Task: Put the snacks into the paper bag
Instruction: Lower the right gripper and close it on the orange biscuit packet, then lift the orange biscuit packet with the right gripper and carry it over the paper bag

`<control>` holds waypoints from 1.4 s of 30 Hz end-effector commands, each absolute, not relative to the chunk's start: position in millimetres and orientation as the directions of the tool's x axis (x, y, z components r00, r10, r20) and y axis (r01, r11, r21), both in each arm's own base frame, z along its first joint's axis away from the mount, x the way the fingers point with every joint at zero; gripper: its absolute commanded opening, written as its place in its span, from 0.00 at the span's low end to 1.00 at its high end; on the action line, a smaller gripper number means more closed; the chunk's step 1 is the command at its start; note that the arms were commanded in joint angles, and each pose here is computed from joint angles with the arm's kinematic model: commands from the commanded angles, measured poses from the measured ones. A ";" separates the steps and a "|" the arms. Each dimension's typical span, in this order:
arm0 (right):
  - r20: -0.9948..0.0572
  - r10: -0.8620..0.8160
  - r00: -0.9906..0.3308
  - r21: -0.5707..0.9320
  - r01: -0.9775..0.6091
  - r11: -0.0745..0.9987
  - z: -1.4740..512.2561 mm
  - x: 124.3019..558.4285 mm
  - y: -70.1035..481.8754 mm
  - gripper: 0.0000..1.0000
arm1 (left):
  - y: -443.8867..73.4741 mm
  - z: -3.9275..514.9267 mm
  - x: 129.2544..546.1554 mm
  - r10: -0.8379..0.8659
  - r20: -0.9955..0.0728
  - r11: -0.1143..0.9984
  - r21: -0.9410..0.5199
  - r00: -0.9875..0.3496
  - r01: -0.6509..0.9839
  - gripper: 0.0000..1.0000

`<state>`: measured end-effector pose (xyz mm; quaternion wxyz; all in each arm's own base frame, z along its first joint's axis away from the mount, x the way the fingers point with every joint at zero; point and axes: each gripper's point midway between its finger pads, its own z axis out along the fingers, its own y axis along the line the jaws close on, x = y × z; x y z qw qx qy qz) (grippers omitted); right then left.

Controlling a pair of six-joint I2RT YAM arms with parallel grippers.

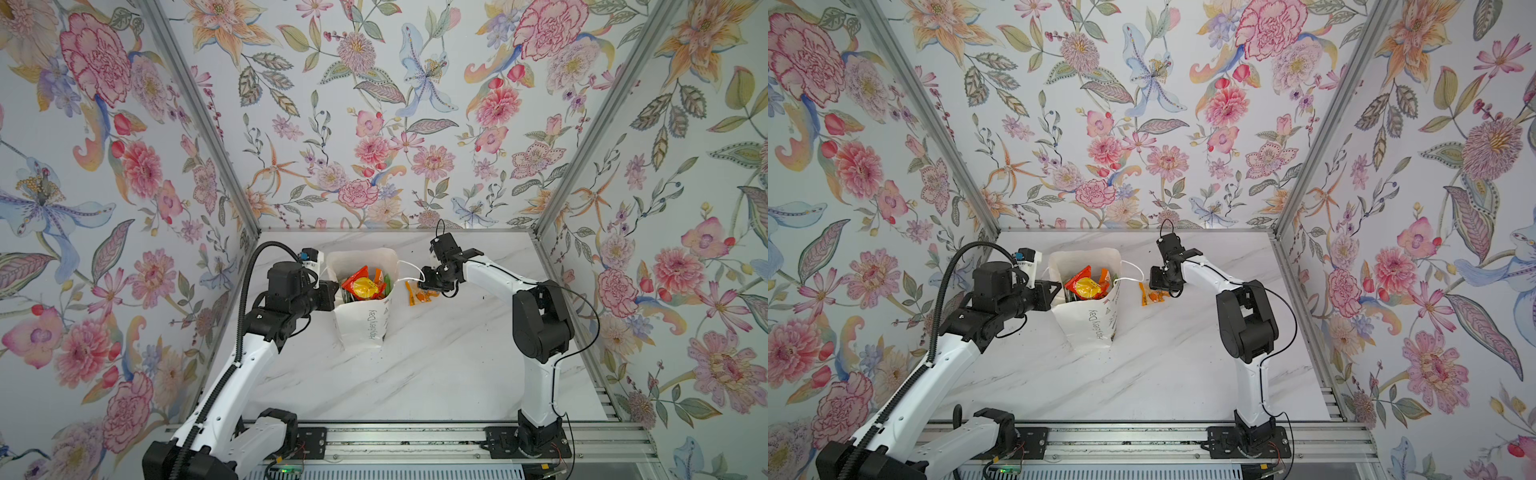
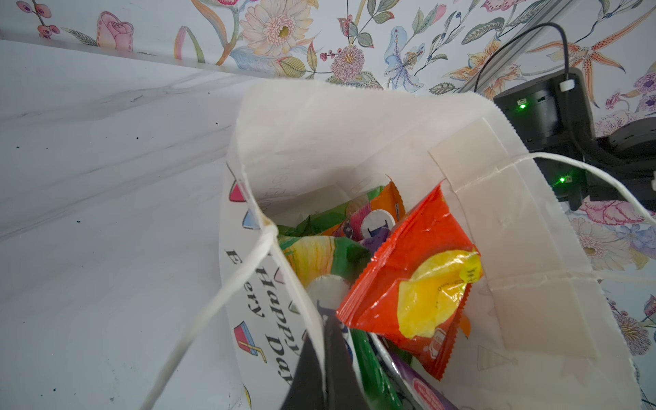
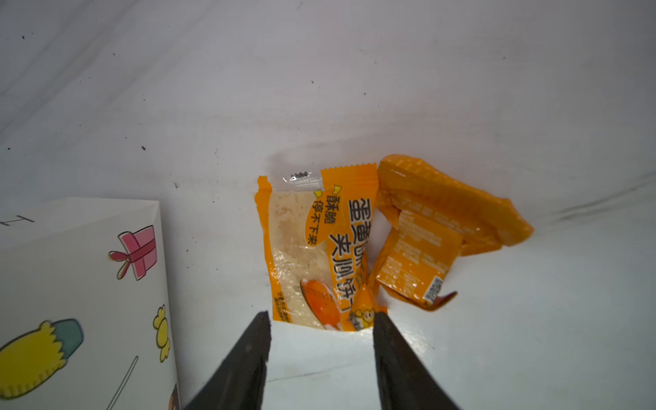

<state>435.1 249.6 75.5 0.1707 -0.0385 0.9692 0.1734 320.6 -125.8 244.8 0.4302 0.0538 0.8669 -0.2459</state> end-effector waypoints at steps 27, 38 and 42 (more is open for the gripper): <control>-0.247 -0.116 -0.962 0.201 -0.168 0.965 39.2 419.7 258.2 0.22 | -118.5 280.9 331.7 -0.120 -0.867 0.883 -0.316 -0.484 0.348 0.00; -0.301 -0.037 -0.953 0.312 -0.136 0.940 78.1 377.0 247.5 0.13 | -118.1 282.5 331.4 -0.122 -0.869 0.883 -0.316 -0.480 0.348 0.00; -0.303 -0.008 -0.953 0.354 -0.120 0.927 84.6 359.2 243.3 0.12 | -118.3 282.5 331.4 -0.123 -0.869 0.882 -0.317 -0.480 0.348 0.00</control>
